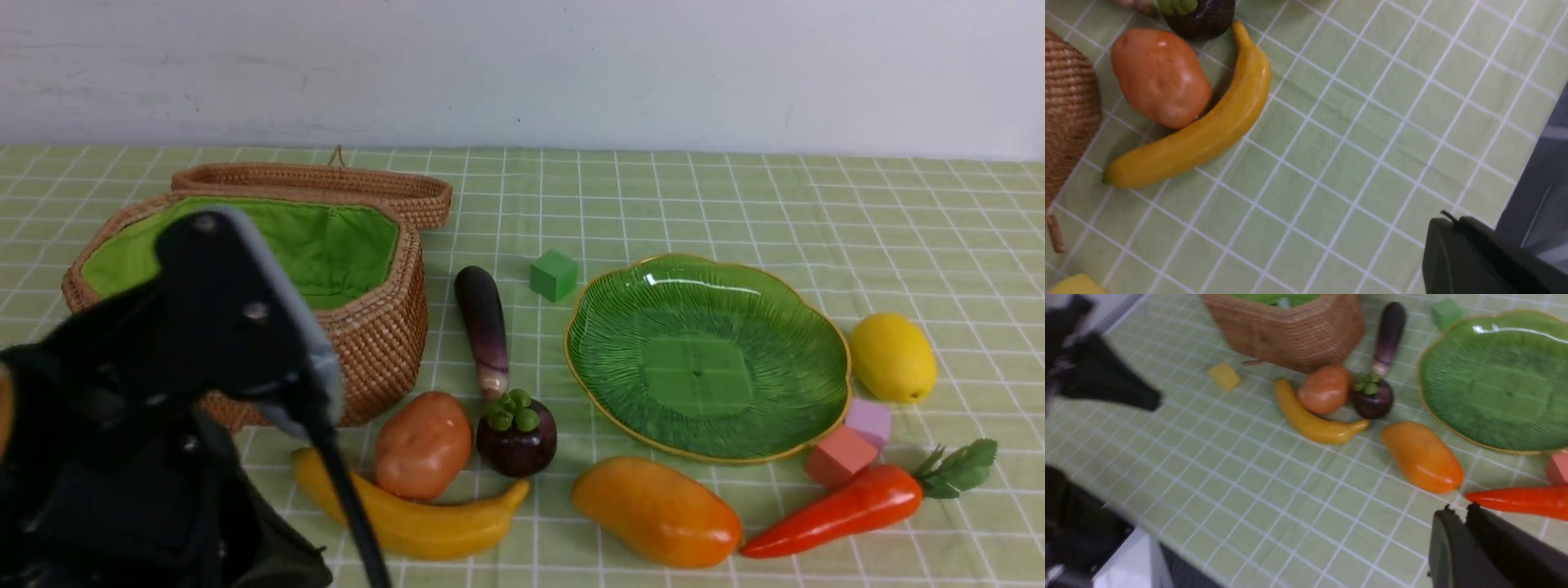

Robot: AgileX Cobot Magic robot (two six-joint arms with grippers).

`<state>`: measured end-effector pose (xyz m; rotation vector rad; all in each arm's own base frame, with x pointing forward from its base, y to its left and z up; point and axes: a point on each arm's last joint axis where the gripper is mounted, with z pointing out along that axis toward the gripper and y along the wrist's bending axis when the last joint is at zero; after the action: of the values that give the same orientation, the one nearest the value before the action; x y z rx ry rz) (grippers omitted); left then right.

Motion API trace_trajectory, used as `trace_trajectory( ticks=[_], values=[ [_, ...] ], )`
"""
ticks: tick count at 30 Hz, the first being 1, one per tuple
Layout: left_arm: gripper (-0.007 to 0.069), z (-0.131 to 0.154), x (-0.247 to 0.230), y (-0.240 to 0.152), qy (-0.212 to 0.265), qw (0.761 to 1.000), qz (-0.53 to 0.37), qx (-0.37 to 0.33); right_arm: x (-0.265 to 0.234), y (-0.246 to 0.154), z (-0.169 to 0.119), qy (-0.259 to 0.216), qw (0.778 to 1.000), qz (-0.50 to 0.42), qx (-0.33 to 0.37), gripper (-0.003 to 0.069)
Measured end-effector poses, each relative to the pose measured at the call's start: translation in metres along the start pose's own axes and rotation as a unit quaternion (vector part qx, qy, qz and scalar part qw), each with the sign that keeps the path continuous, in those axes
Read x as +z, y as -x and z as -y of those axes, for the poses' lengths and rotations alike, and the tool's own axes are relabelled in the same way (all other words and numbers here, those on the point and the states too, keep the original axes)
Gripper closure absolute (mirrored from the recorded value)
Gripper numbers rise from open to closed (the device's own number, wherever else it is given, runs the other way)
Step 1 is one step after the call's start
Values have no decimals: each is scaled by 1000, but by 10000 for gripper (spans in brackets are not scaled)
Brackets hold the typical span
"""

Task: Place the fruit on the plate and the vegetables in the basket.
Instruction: Use the left arm to grab a banana and put it into the right plate

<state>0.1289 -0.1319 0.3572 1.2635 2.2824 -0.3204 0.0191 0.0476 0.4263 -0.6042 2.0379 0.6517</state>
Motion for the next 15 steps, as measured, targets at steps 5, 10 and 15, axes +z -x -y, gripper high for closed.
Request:
trace_trajectory(
  ticks=[5,10,15],
  values=[
    [638,-8,26,18,5,997,-45,58,-27,16,-15,50,997,23,-54,596],
    [638,-20,43,25,9,996,-43,82,-50,18,-18,38,994,58,-84,590],
    [638,-34,58,30,-13,995,-35,92,-55,15,-14,4,993,64,-96,585]
  ],
)
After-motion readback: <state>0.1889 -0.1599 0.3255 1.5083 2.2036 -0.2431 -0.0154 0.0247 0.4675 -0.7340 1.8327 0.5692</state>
